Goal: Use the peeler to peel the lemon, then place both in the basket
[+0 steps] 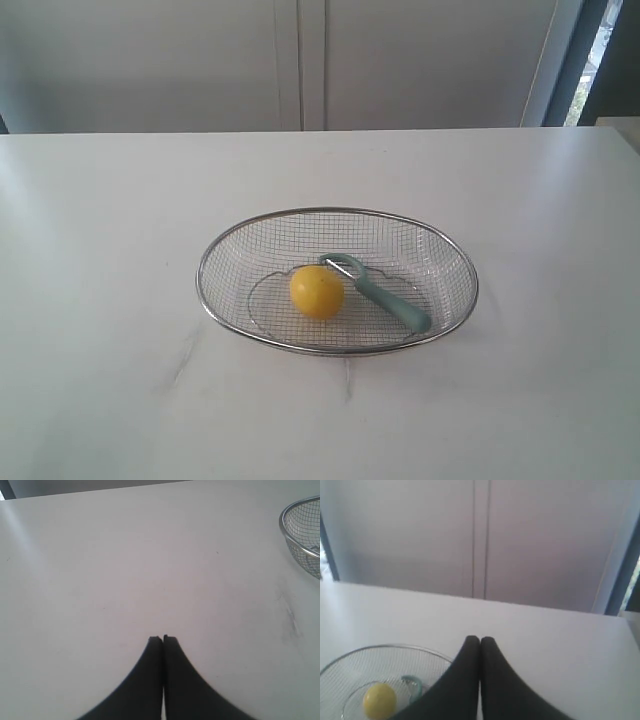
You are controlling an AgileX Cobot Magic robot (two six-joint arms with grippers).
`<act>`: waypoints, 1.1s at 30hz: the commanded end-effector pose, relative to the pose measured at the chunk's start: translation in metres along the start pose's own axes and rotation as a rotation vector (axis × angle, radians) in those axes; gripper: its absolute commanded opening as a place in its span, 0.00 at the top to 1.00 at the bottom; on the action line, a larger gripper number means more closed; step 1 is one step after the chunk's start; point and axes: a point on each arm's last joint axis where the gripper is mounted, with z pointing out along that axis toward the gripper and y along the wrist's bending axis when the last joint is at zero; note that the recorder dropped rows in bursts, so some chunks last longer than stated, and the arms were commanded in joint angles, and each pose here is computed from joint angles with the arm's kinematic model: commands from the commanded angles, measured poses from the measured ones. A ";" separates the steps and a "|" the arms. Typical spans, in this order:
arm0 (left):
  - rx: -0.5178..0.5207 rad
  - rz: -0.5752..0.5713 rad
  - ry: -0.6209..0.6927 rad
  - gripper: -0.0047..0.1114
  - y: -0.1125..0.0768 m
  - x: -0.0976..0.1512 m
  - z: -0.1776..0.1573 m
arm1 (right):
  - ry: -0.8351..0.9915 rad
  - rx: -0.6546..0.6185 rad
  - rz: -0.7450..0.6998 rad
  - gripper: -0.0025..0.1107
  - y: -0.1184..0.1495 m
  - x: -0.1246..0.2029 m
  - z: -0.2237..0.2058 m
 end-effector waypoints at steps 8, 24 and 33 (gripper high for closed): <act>0.001 -0.010 0.000 0.96 0.000 0.001 0.000 | -0.165 0.181 0.031 0.98 -0.006 0.019 -0.043; 0.001 -0.010 0.000 0.96 0.000 0.001 0.000 | -0.313 0.271 0.006 0.98 -0.010 0.074 -0.042; 0.001 -0.010 0.000 0.96 0.000 0.001 0.000 | -0.239 0.304 0.017 0.98 -0.019 0.128 -0.015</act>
